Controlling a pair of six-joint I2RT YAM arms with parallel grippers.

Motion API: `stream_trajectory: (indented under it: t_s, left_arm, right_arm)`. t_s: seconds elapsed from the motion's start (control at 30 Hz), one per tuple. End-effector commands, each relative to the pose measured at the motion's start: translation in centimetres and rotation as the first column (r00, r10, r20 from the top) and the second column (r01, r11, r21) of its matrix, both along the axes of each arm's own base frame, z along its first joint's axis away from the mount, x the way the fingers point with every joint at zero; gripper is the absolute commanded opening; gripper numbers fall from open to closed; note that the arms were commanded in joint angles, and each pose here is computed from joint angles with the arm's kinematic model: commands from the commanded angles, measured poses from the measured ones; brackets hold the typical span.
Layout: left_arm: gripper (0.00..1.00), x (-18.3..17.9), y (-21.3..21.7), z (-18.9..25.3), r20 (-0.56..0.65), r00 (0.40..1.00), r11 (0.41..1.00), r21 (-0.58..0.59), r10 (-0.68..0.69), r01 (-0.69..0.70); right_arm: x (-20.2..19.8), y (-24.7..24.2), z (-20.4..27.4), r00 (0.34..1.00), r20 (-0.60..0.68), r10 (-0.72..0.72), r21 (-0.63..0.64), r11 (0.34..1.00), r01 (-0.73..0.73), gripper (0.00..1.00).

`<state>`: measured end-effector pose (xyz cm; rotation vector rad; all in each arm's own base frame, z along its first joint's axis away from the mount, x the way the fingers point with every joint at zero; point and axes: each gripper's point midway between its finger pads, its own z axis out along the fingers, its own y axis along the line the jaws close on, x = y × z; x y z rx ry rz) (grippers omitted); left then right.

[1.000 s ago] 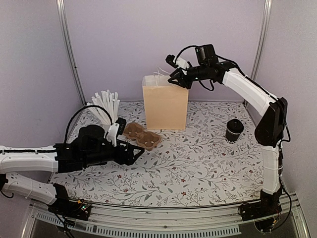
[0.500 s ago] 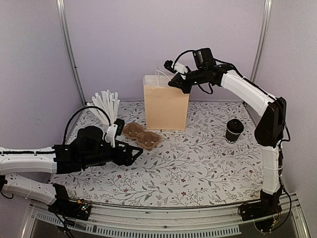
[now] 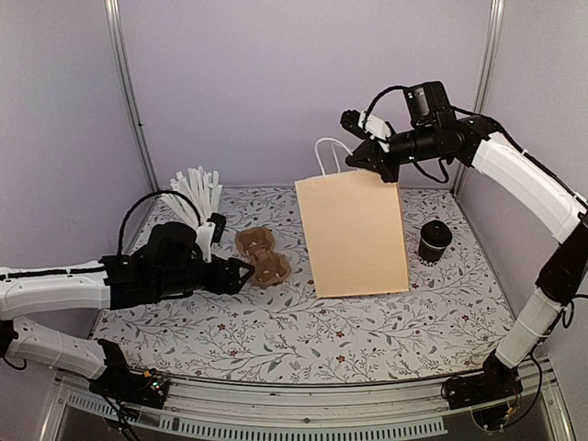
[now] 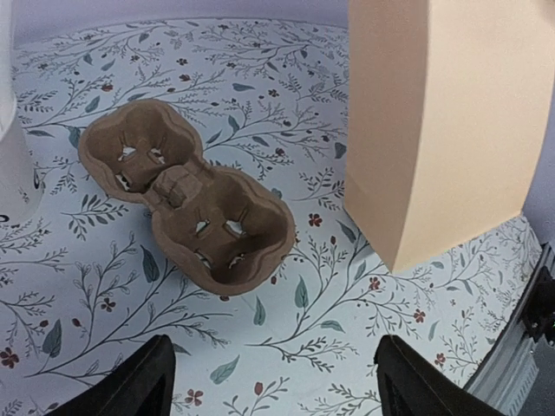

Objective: Pack the takeout coffee

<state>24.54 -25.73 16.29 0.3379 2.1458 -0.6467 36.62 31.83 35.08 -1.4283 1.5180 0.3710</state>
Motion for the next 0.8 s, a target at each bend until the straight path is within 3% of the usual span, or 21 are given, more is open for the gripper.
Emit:
stream_trajectory:
  t_s: [0.0,0.23,0.37,0.43,0.63,0.77]
  left_arm:
    - [0.81,1.5,1.4,-0.6,-0.068,0.995,0.996,0.061,0.072,-0.068]
    - [0.75,3.7,1.7,-1.6,-0.168,0.981,0.982,0.178,0.095,-0.065]
    - [0.63,4.9,0.6,-1.9,-0.248,0.962,0.984,0.167,0.110,-0.070]
    - [0.55,5.6,0.0,-2.4,-0.286,0.949,0.982,0.169,0.133,-0.087]
    - [0.51,7.6,-2.0,-4.7,-0.374,0.913,0.977,0.187,0.163,-0.097]
    - [0.51,8.5,-3.0,-5.2,-0.390,0.907,0.977,0.191,0.161,-0.091]
  right_arm:
    - [-4.0,-0.3,-2.3,0.990,-0.086,0.115,-0.025,0.993,-0.118,0.00]
    - [-9.1,-0.7,-2.4,0.961,-0.151,0.233,-0.014,0.971,-0.238,0.04]
    - [-11.8,-0.9,-2.4,0.931,-0.206,0.302,0.001,0.951,-0.308,0.35]
    - [-12.7,-1.1,-2.2,0.920,-0.221,0.323,0.009,0.944,-0.329,0.43]
    - [-13.3,-2.1,1.3,0.942,-0.168,0.292,0.020,0.956,-0.293,0.49]
    - [-11.3,-3.3,3.7,0.974,-0.103,0.204,0.045,0.979,-0.200,0.49]
